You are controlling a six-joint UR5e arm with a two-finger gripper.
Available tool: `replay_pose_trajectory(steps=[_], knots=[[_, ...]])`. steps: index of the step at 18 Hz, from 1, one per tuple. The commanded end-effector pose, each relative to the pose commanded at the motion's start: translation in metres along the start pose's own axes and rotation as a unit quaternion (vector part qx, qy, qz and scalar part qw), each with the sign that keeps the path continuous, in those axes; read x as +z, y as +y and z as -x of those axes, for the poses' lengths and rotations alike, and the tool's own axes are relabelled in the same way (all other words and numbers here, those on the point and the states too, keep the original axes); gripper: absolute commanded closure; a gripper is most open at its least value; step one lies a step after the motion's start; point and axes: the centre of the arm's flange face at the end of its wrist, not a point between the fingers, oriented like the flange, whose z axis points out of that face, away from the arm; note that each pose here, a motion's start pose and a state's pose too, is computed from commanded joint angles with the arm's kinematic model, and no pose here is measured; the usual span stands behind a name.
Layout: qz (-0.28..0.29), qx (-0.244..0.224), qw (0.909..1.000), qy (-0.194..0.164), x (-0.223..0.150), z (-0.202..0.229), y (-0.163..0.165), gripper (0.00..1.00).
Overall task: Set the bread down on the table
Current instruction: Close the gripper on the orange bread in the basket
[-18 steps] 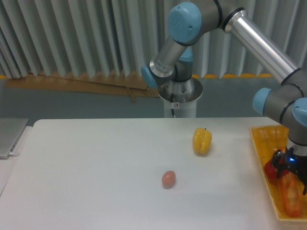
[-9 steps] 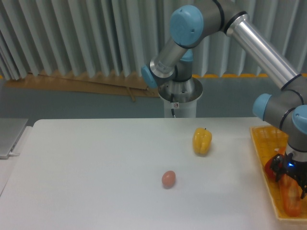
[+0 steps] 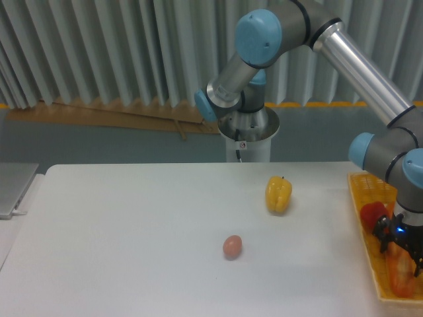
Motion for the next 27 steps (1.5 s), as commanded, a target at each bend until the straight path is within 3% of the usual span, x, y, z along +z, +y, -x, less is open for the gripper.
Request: replay_pose_trajectory(steps=[5, 6, 7, 8, 15, 17, 25, 26, 27], knots=[[0.000, -0.002, 1.0000, -0.001, -0.0015, -0.0003, 0.0011, 0.00], [0.000, -0.001, 1.0000, 0.000, -0.0004, -0.0002, 0.0011, 0.04], [0.000, 0.000, 1.0000, 0.000, -0.0004, 0.0000, 0.0022, 0.19], [0.000, 0.002, 1.0000, 0.000, -0.0004, 0.0000, 0.0022, 0.26], [0.000, 0.008, 1.0000, 0.003, 0.0029, -0.0009, 0.0043, 0.35], [0.000, 0.018, 0.9998, 0.002, 0.0018, -0.0007, 0.0054, 0.50], [0.000, 0.018, 0.9998, 0.000, -0.0030, -0.0010, 0.0077, 0.52], [0.000, 0.018, 0.9998, -0.001, -0.0052, -0.0008, 0.0088, 0.60], [0.000, 0.018, 0.9998, -0.001, -0.0045, -0.0011, 0.0099, 0.61]])
